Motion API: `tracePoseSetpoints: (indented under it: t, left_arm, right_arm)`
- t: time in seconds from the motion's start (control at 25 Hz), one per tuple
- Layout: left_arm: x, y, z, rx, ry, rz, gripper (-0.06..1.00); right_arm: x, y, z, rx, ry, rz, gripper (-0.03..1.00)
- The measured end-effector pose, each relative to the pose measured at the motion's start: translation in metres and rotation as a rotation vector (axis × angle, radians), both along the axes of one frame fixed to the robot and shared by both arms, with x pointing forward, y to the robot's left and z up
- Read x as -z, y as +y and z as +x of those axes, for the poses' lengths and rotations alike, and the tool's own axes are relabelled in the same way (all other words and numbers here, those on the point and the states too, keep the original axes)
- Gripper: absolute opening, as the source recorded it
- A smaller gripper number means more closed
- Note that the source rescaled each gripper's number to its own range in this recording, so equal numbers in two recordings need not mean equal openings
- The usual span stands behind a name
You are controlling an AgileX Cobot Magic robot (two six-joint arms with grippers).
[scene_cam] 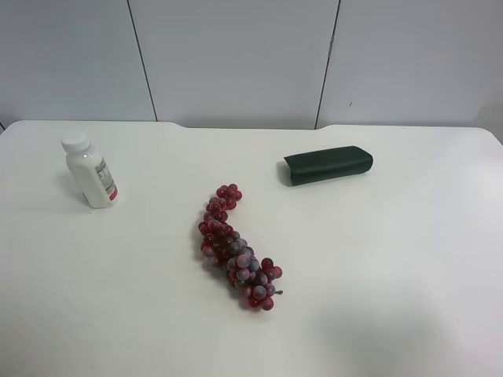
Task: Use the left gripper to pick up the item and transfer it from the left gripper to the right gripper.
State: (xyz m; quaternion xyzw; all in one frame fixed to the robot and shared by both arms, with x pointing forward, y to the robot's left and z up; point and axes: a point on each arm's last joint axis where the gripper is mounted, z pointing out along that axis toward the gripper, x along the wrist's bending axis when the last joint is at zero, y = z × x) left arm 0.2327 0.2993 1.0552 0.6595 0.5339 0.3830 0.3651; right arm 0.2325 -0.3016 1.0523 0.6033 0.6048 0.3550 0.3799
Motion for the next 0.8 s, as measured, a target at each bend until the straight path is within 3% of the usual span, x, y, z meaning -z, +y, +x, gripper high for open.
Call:
tracePoseSetpoints:
  t: [0.36,0.52,0.8]
  left_arm:
    - [-0.003,-0.001,0.004,-0.004,0.029,-0.026,1.0]
    - [-0.033,-0.005,0.017,-0.006,0.073,-0.098,1.0]
    - [-0.095,-0.008,0.072,-0.013,0.203,-0.101,1.0]
  right_arm:
    - [0.0,0.0,0.0,0.0,0.0,0.0,1.0]
    - [0.0,0.0,0.0,0.0,0.0,0.0,1.0]
    - [0.0,0.0,0.0,0.0,0.0,0.0,1.0]
